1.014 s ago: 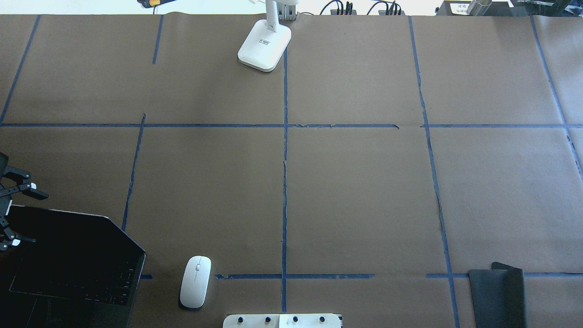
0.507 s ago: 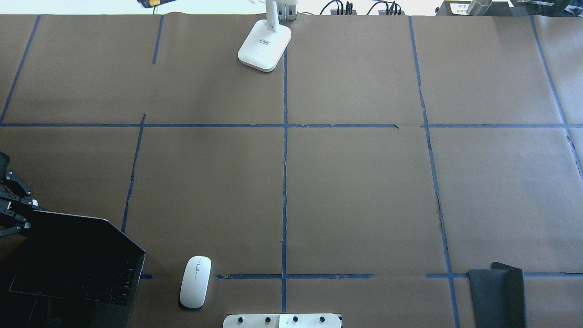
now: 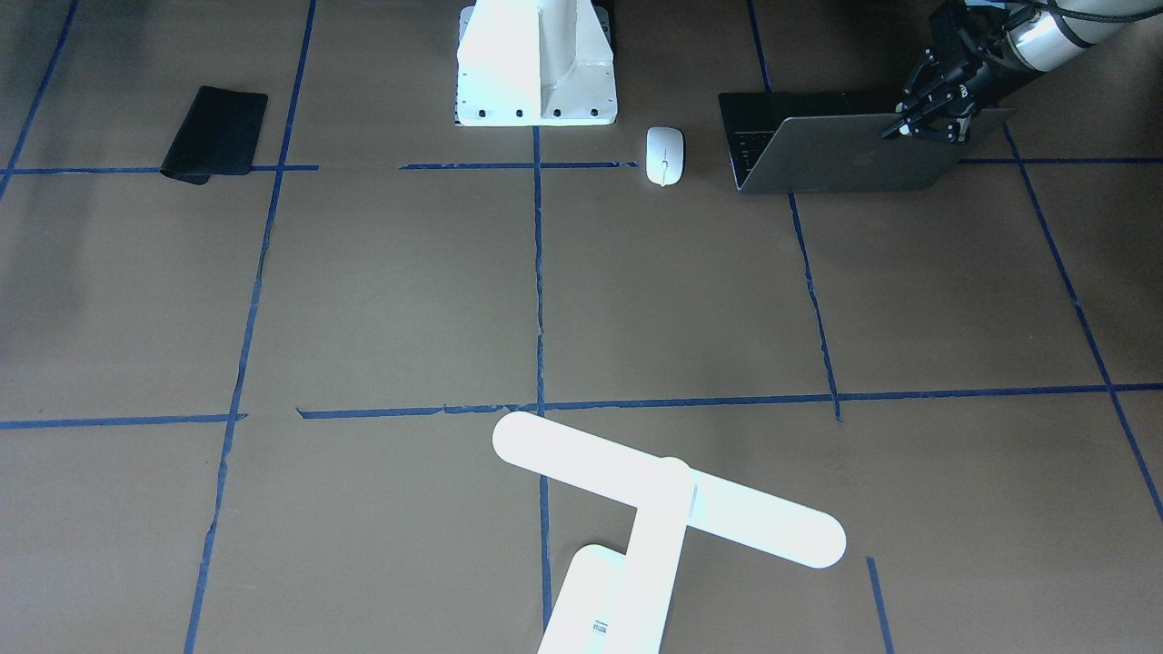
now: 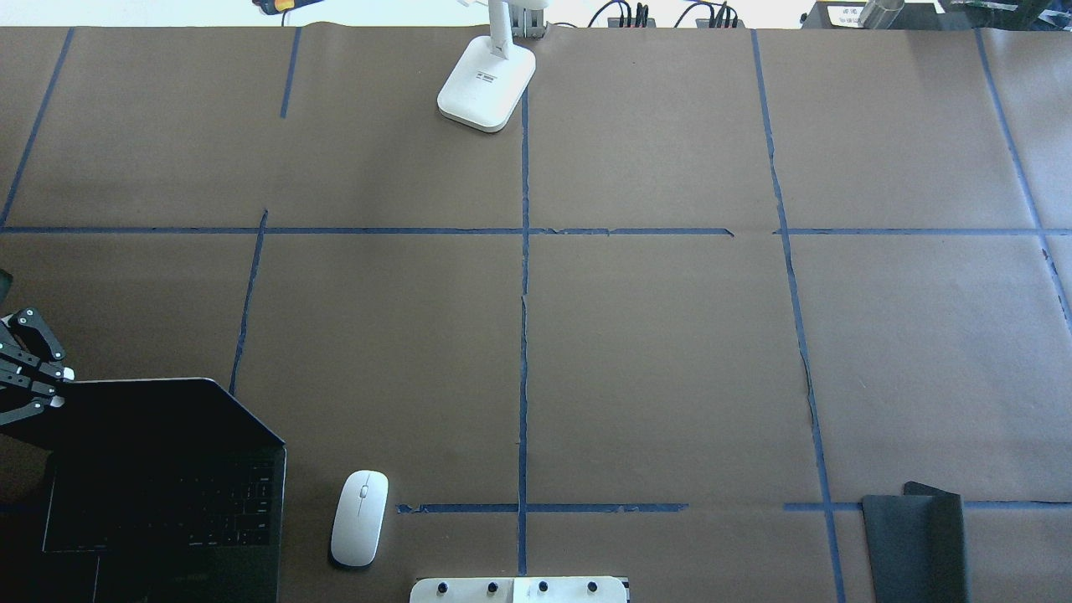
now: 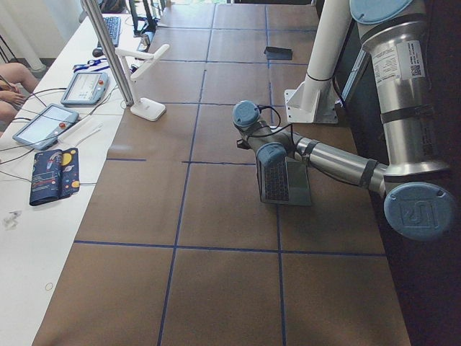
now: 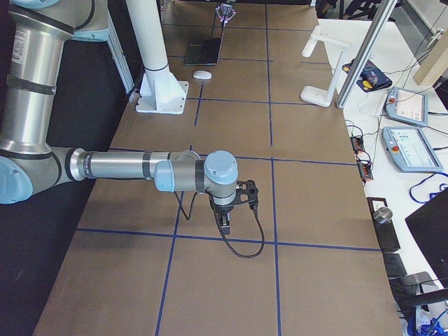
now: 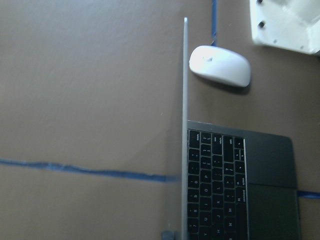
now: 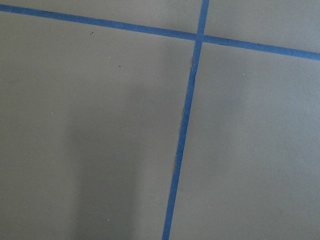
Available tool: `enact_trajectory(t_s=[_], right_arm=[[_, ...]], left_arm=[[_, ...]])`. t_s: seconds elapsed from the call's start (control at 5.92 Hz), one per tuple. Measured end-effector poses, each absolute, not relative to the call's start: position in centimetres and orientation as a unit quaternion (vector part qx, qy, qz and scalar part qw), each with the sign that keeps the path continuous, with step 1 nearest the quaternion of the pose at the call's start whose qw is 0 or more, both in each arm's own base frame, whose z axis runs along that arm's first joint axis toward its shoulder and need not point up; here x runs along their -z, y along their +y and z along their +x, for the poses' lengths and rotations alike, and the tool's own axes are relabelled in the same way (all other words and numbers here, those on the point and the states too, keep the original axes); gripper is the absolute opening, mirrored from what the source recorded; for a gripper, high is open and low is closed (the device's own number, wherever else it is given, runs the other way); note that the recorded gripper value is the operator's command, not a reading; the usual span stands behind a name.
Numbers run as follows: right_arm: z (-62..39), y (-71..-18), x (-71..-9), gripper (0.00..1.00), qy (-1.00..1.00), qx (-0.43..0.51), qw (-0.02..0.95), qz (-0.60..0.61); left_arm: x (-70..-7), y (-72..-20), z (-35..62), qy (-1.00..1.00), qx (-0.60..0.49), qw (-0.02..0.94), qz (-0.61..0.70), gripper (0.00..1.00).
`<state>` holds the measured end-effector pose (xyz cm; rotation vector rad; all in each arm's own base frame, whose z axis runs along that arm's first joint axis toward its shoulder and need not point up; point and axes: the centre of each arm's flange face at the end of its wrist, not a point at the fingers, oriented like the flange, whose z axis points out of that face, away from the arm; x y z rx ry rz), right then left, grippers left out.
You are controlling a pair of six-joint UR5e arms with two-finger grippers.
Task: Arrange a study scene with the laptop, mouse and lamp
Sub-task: 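Lift the laptop lid open and push the laptop toward the lamp with the left gripper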
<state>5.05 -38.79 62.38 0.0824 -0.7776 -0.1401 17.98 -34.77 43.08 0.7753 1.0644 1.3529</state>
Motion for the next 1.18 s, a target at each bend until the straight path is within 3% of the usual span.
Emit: enact_trajectory(t_s=[0.51, 1.18], right_arm=[[5.1, -38.8, -62.3, 1.0, -0.379, 0.068, 0.922, 0.041], [5.0, -38.8, -62.4, 1.0, -0.379, 0.068, 0.922, 0.041]], left_arm=[[-37.9, -40.8, 17.4, 0.428, -0.589, 0.578, 0.369, 0.0], [-31.0, -57.9, 23.0, 0.403, -0.581, 0.601, 0.373, 0.0]])
